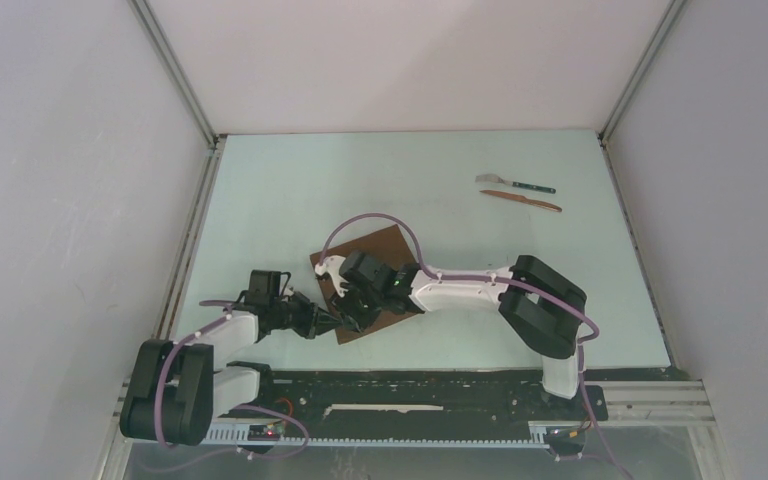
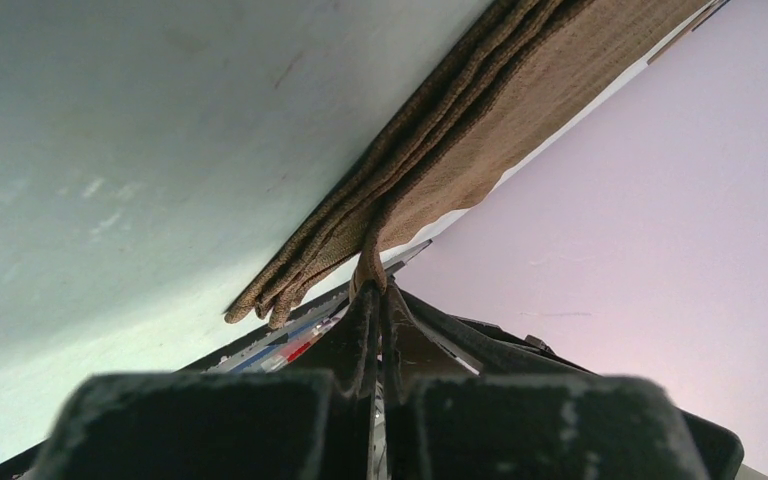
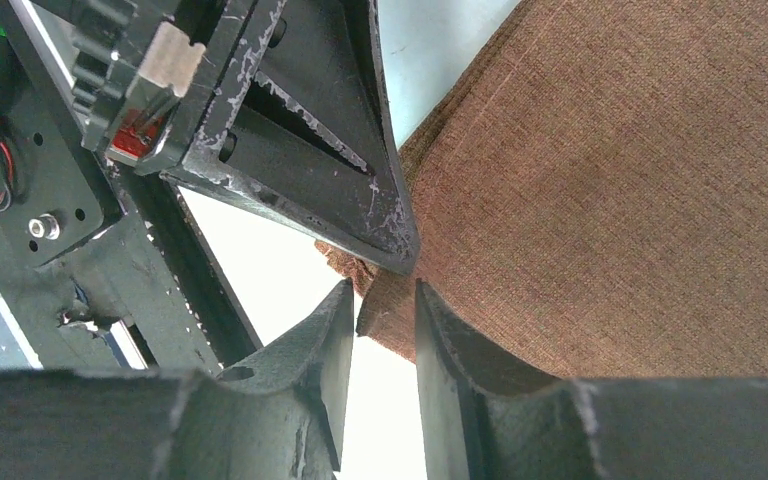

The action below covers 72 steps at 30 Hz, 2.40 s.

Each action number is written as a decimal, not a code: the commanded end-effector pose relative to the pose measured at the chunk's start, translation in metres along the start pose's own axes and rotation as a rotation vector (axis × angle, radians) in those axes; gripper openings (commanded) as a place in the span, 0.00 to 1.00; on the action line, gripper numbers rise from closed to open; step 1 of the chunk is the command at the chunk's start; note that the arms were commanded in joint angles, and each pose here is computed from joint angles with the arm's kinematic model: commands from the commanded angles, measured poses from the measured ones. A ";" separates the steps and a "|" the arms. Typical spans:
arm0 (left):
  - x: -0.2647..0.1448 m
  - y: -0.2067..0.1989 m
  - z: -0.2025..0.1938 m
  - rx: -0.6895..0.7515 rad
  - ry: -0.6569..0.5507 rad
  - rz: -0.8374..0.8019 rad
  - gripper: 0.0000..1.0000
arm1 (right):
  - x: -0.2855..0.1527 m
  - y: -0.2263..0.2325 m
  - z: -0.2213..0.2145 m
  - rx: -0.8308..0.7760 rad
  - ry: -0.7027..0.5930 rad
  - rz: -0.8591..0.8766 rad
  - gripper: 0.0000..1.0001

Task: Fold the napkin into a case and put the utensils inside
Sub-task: Pick up the top corner of the square-folded napkin from the center of the board, then fold the top corner of the square-folded napkin at the center of the board.

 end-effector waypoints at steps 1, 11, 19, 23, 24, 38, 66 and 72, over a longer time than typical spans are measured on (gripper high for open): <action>-0.001 0.001 -0.004 -0.005 0.022 0.002 0.00 | 0.004 0.001 0.002 -0.022 -0.017 0.016 0.35; -0.003 0.001 -0.004 0.014 0.019 0.004 0.15 | 0.001 -0.004 0.004 0.011 -0.021 0.017 0.00; -0.018 -0.012 -0.007 0.148 -0.103 0.046 0.60 | -0.007 -0.032 0.008 0.129 -0.056 0.130 0.00; -0.029 -0.031 -0.008 0.273 -0.185 0.024 0.65 | -0.010 -0.058 0.005 0.208 -0.063 0.131 0.00; -0.031 -0.034 -0.008 0.299 -0.201 0.012 0.66 | -0.010 -0.065 0.004 0.227 -0.064 0.129 0.00; -0.046 -0.060 -0.006 0.539 -0.336 -0.059 0.71 | -0.028 -0.160 0.003 0.322 -0.139 -0.035 0.00; -0.036 -0.058 -0.001 0.534 -0.295 -0.038 0.69 | -0.035 -0.233 0.017 0.282 -0.056 -0.182 0.00; -0.036 -0.060 -0.001 0.539 -0.289 -0.041 0.69 | -0.034 -0.239 0.022 0.286 -0.051 -0.195 0.00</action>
Point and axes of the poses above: each gripper's point midway between its finger pads, its own x axis out along the fingers, its own y axis along the line the jaws close on, z = x × y, the point moved 9 cm from there along -x, back along the fingers, and after that the axes turned 10 degrees about -x, right-handed, at the moved point
